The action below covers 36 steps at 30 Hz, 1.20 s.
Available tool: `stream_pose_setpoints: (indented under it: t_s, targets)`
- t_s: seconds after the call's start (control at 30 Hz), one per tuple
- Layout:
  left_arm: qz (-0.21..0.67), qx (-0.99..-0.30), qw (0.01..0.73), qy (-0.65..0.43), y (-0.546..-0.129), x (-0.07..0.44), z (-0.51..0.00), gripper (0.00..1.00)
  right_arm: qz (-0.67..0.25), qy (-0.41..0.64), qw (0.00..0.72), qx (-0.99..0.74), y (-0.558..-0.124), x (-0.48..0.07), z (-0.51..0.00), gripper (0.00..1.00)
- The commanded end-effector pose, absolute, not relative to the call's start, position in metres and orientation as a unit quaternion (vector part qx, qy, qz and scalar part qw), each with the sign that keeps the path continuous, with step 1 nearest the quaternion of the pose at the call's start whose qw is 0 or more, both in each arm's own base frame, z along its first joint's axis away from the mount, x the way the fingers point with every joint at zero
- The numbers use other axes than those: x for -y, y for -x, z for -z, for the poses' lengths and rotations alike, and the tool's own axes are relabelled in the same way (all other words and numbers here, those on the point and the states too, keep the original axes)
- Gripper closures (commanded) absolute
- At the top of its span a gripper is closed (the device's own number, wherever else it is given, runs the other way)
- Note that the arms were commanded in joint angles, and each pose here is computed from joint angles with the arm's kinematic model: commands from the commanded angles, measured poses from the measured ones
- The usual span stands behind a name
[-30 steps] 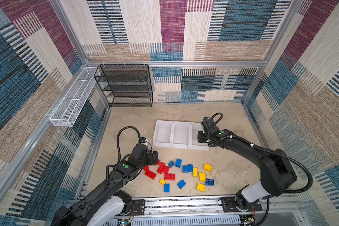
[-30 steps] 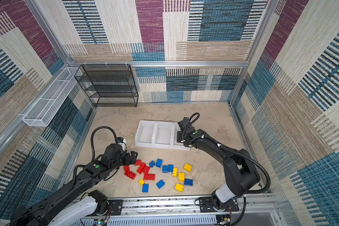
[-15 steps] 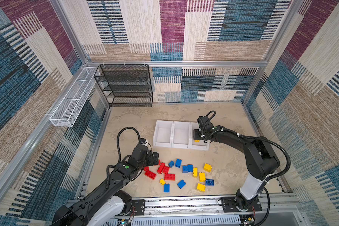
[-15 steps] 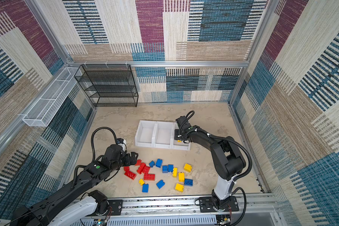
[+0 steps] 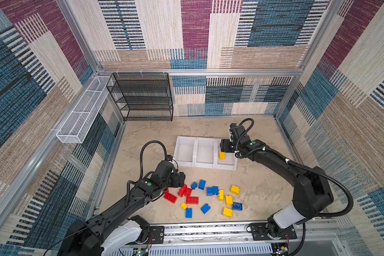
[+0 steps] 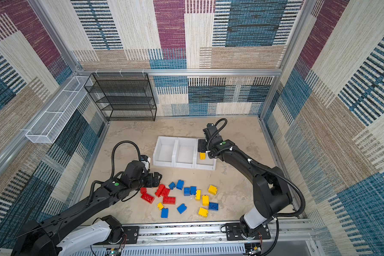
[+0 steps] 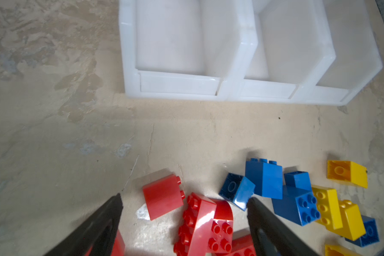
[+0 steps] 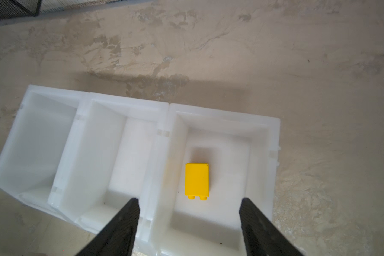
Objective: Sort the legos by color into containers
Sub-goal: 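Lower the left gripper onto a blue brick and grasp it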
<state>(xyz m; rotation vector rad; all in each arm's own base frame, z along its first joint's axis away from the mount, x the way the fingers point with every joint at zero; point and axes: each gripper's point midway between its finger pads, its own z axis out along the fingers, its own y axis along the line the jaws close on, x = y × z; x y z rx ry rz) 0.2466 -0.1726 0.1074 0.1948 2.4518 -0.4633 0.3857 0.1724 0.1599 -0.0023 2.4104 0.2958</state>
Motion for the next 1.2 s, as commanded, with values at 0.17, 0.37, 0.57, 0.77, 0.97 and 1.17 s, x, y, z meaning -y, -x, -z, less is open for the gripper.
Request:
stream_pose_setpoints:
  t_s: [0.17,0.37,0.57,0.77,0.97,1.17]
  targets:
    - [0.191,-0.919,0.280,-0.200,-0.226,0.237,-0.114,0.15,-0.098,-0.035,0.337,-0.936,-0.349,-0.146,-0.158,0.24]
    - [0.189,-0.927,0.218,-0.238,-0.195,0.286,-0.097,0.18,-0.095,-0.052,0.333,-0.937,-0.337,-0.138,-0.149,0.23]
    - [0.162,-0.948,0.164,-0.219,-0.179,0.303,-0.074,0.21,-0.104,-0.053,0.330,-0.937,-0.332,-0.138,-0.140,0.23]
    - [0.143,-0.953,0.151,-0.219,-0.178,0.315,-0.068,0.22,-0.116,-0.050,0.322,-0.938,-0.327,-0.141,-0.128,0.23]
    - [0.114,-0.962,0.120,-0.219,-0.179,0.321,-0.054,0.23,-0.117,-0.053,0.325,-0.937,-0.324,-0.139,-0.129,0.23]
    - [0.092,-0.965,0.108,-0.221,-0.184,0.327,-0.047,0.28,-0.120,-0.060,0.323,-0.937,-0.319,-0.136,-0.125,0.23]
